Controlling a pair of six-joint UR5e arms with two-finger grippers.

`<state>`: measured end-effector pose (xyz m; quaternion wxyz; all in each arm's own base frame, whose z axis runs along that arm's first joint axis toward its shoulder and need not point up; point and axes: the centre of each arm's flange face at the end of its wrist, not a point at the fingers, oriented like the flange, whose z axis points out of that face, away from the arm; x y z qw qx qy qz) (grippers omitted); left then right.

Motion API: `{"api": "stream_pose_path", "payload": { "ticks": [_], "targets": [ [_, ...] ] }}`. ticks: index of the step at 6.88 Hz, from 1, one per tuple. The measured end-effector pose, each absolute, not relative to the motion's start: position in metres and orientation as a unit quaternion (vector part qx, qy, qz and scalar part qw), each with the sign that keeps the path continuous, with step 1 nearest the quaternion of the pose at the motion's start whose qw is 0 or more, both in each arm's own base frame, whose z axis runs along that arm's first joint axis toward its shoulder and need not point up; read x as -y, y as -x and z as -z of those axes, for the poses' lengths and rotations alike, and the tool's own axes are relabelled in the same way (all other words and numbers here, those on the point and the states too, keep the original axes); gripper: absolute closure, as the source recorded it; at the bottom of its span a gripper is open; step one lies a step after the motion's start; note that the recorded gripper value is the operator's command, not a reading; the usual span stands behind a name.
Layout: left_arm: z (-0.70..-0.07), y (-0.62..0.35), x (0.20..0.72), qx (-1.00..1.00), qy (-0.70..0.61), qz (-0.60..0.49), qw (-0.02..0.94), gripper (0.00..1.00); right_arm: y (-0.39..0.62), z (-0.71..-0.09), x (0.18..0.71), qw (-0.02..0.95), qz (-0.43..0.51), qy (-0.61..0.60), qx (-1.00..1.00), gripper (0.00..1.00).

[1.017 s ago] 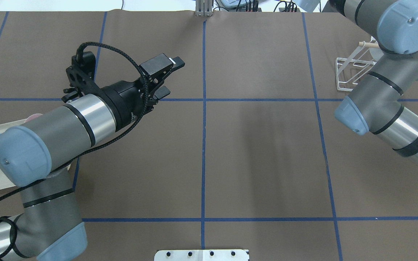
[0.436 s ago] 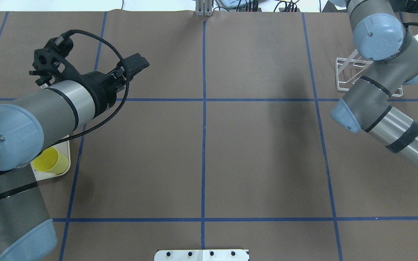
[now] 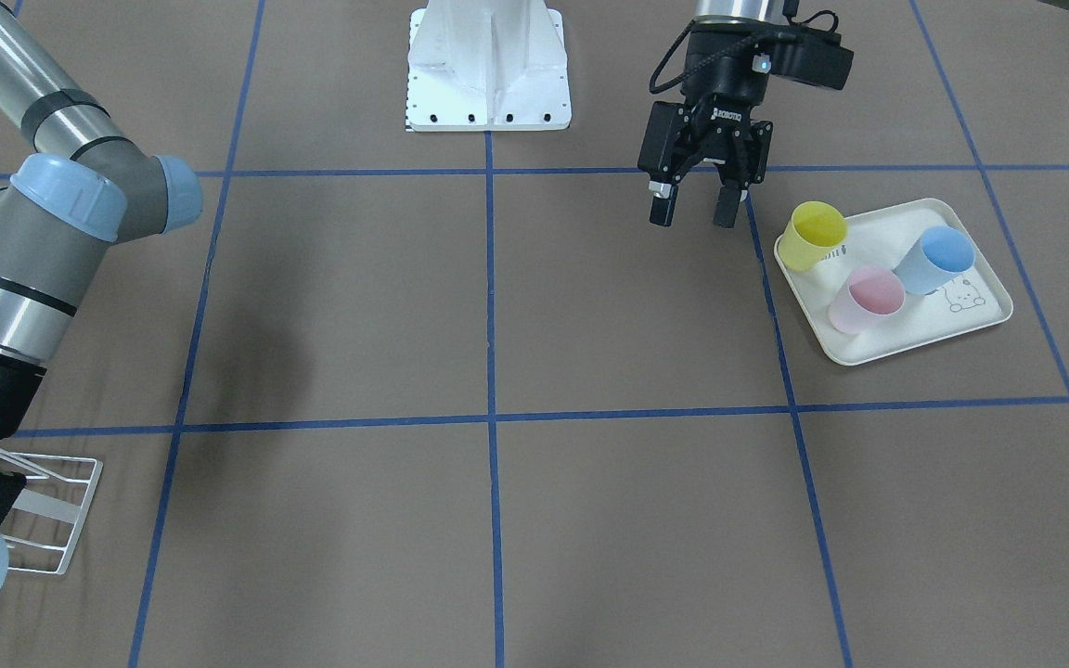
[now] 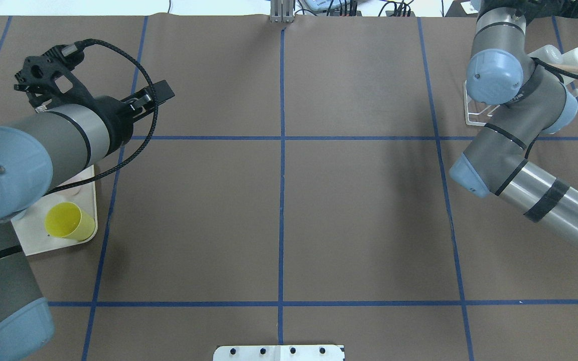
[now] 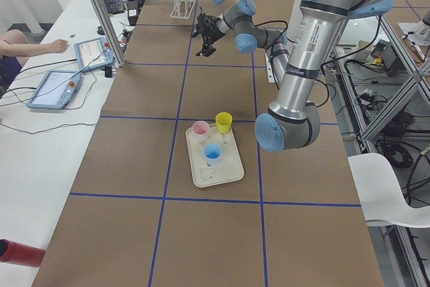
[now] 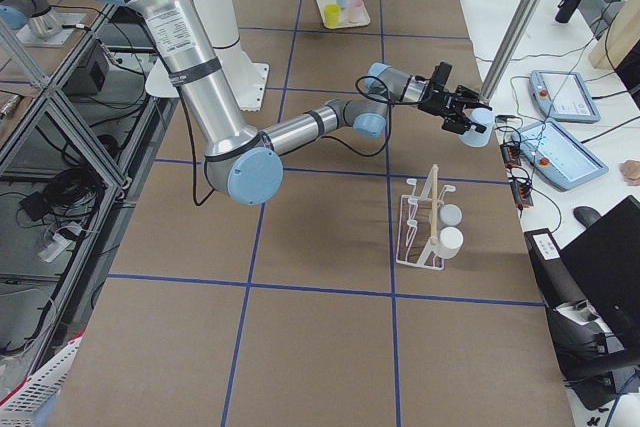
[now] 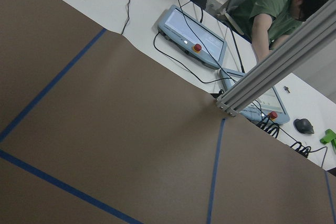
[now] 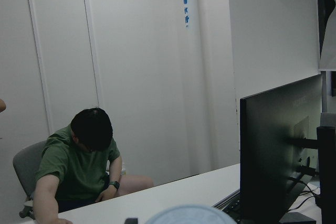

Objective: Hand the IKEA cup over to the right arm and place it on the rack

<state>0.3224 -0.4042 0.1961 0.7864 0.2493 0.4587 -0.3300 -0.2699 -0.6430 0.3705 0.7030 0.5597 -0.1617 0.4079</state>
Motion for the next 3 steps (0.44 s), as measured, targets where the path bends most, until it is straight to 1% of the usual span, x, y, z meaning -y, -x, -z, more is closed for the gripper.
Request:
{"api": "stream_pose_path", "payload": {
  "ticks": [3],
  "targets": [
    [-0.208, -0.275, 0.412, -0.417, -0.238, 0.306, 0.822, 0.00, 0.272, -0.407, 0.633, 0.723, -0.378, -0.567, 0.110, 1.00]
  ]
}}
